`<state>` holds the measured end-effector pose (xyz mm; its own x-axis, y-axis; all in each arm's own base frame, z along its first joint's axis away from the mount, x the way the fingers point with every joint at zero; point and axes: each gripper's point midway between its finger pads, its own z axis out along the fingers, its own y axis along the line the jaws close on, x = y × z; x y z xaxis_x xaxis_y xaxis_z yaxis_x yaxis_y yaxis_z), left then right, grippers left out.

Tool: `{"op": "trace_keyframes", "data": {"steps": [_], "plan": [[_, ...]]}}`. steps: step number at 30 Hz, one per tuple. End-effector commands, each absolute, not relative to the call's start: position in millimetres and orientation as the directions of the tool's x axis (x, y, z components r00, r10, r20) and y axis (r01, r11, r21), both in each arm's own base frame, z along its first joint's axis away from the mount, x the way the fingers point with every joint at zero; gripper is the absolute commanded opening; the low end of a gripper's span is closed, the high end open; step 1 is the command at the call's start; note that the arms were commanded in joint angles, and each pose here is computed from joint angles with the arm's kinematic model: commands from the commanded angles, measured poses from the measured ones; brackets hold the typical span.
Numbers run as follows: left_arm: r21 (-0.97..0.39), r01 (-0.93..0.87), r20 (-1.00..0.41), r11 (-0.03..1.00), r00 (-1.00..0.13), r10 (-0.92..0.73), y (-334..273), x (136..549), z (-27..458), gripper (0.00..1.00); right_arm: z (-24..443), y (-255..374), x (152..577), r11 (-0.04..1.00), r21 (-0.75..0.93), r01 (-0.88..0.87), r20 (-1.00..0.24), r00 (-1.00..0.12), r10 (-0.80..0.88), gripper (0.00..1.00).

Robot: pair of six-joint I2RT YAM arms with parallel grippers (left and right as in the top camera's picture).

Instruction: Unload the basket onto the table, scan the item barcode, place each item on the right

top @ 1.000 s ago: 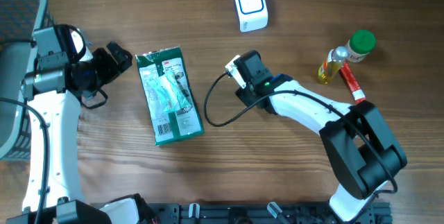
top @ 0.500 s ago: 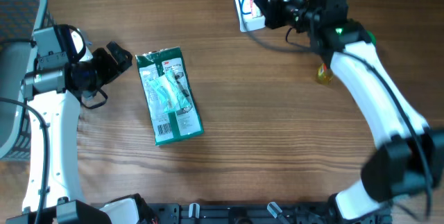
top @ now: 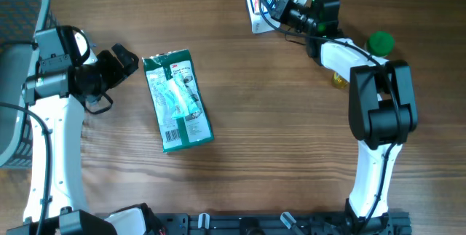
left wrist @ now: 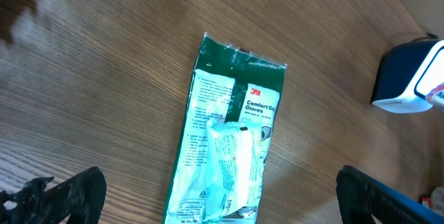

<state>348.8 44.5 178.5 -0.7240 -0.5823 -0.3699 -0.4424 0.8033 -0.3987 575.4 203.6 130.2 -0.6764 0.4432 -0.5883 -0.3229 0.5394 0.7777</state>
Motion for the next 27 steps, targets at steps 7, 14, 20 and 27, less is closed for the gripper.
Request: {"op": "trace_keyframes", "data": {"steps": [7, 14, 20, 27], "plan": [[-0.393, -0.421, -0.392, 0.817, -0.727, -0.563, 44.6, 350.6, 183.6, 1.0, 253.1, 193.1, 559.1, 0.663, 0.593, -0.457, -0.792, -0.478, 0.379, 0.04], [-0.393, -0.421, -0.392, 0.817, -0.727, -0.563, 44.6, 350.6, 183.5, 1.0, 283.3, 163.0, 435.7, 0.767, 0.563, -0.308, -0.668, -0.716, 0.203, 0.04], [-0.393, -0.421, -0.392, 0.817, -0.727, -0.563, 44.6, 350.5, 183.5, 1.0, 132.3, 82.7, 328.6, 0.981, 0.192, 0.029, -0.182, -0.981, 0.064, 0.04], [-0.393, -0.421, -0.393, 0.817, -0.727, -0.563, 44.6, 350.7, 183.6, 1.0, 44.5, 24.2, 301.0, 0.989, -0.124, 0.084, -0.165, -0.984, 0.063, 0.04]]}}
